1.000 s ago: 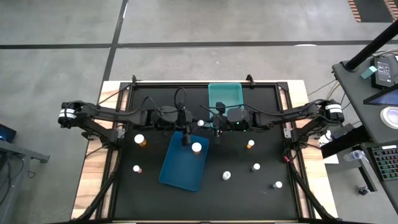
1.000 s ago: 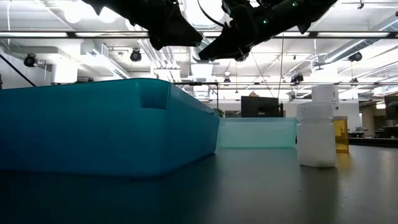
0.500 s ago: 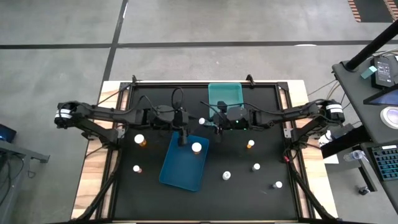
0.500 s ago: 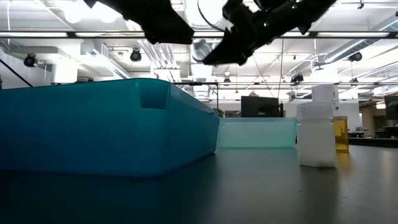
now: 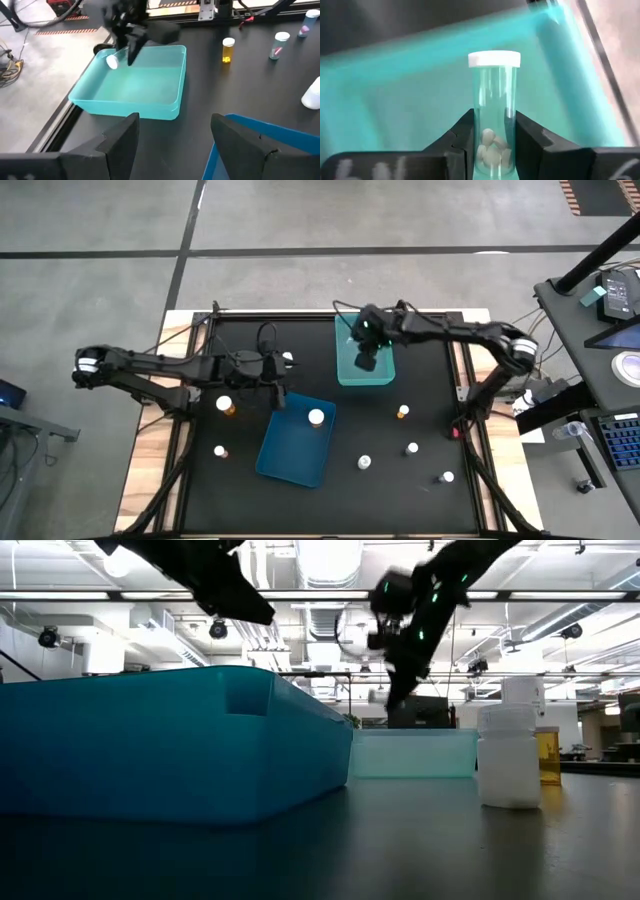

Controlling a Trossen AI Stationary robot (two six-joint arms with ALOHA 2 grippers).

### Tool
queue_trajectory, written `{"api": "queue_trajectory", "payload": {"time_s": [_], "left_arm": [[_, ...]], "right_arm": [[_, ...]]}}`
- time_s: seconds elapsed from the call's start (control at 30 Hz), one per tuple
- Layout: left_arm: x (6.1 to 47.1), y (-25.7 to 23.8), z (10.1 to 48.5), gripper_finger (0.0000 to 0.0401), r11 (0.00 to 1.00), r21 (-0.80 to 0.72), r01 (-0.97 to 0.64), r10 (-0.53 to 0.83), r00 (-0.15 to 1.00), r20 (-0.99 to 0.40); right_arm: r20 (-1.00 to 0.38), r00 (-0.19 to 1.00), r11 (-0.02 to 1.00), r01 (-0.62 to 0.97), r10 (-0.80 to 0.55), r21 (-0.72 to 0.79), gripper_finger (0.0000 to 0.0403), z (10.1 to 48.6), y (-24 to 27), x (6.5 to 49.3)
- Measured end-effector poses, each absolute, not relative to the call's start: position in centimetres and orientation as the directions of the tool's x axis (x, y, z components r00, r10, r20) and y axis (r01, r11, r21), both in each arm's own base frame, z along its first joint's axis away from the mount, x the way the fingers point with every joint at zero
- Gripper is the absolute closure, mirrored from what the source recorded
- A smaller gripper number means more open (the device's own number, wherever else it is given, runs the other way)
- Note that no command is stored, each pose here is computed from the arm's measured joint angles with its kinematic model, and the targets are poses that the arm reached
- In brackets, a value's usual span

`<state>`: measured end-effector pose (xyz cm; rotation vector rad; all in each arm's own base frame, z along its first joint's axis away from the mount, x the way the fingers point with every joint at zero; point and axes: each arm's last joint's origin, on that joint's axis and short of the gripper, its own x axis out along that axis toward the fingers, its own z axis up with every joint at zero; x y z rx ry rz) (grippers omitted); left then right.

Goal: Pick and place medicine bottles into bin by pill shape (circle, oval)
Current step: Put the green tablet bottle into the green bin, then put the white tablet bottle into the green bin

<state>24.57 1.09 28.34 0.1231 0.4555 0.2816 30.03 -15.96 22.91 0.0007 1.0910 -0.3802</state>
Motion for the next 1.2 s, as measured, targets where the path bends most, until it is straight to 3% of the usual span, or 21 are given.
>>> {"api": "queue_trajectory", "payload": {"time_s": [0.23,0.57,0.87,1.07,1.2], "left_arm": [[23.9,1.2,27.9,0.0170,0.947,0.188,-0.261,0.317,0.854,-0.412],[23.9,1.2,27.7,0.0170,0.942,0.214,-0.258,0.327,0.850,-0.414],[23.9,1.2,27.8,0.0170,0.942,0.211,-0.260,0.326,0.856,-0.401],[23.9,1.2,27.8,0.0170,0.943,0.210,-0.258,0.324,0.856,-0.402],[23.9,1.2,27.8,0.0170,0.943,0.209,-0.258,0.324,0.856,-0.403]], "right_arm": [[-0.926,0.254,0.946,0.236,-0.279,-0.220,0.0319,19.2,-22.7,31.0],[-0.967,0.142,0.968,0.165,-0.213,-0.189,0.0297,17.6,-26.6,33.1],[-0.959,0.161,0.959,0.198,-0.235,-0.201,0.0255,18.9,-27.3,32.9],[-0.946,0.202,0.941,0.280,-0.252,-0.191,0.0258,21.9,-26.3,32.1],[-0.930,0.297,0.942,0.314,-0.216,-0.119,0.0268,24.4,-24.4,31.4]]}}
